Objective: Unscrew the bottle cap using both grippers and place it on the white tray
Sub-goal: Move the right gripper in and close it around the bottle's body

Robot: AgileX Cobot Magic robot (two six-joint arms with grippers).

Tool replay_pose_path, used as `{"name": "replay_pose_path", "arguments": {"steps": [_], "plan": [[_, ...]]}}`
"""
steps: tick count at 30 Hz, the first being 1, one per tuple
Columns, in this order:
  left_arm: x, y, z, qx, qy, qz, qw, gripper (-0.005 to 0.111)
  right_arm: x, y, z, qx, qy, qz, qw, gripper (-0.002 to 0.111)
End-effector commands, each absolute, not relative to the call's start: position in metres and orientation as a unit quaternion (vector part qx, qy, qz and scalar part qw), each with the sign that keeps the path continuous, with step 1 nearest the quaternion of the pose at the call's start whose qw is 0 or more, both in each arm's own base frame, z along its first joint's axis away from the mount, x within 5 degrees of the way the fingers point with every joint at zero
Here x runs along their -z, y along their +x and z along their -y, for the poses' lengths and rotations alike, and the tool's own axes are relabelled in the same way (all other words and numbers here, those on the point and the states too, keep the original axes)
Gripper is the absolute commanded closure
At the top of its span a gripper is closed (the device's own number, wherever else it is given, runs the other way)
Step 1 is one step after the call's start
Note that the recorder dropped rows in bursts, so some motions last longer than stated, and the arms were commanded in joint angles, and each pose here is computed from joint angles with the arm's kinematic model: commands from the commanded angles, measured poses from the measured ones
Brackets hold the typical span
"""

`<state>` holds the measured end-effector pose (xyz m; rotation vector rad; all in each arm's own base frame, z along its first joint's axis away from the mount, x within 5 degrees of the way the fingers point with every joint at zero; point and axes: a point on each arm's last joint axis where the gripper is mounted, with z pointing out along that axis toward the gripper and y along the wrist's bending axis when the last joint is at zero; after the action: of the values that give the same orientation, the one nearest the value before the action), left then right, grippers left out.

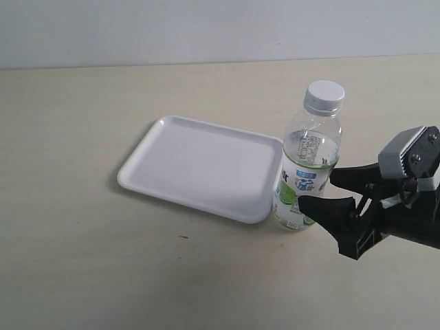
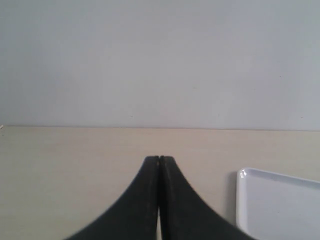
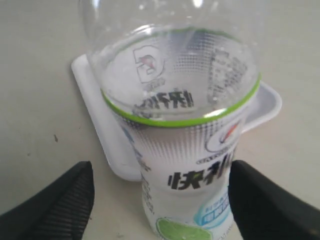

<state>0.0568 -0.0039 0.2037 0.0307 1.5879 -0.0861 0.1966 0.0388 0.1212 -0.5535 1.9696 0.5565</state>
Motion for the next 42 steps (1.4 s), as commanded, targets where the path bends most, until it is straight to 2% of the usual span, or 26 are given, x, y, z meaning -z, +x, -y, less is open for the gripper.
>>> {"name": "replay_pose_path", "arguments": {"steps": [1, 10, 17, 42], "plan": [[-0.205, 0.056, 0.004, 0.046, 0.012, -0.707, 0.705, 0.107, -0.121, 0.203, -0.04, -0.216, -0.272, -0.78, 0.521, 0.036], [-0.205, 0.056, 0.004, 0.046, 0.012, -0.707, 0.705, 0.107, -0.111, 0.224, -0.037, -0.199, -0.298, -0.78, 0.514, 0.036], [-0.205, 0.056, 0.004, 0.046, 0.012, -0.707, 0.705, 0.107, -0.099, 0.236, -0.035, -0.2, -0.294, -0.79, 0.499, 0.026], [-0.205, 0.056, 0.004, 0.046, 0.012, -0.707, 0.705, 0.107, -0.073, 0.264, -0.036, -0.234, -0.288, -0.772, 0.516, 0.026]]}}
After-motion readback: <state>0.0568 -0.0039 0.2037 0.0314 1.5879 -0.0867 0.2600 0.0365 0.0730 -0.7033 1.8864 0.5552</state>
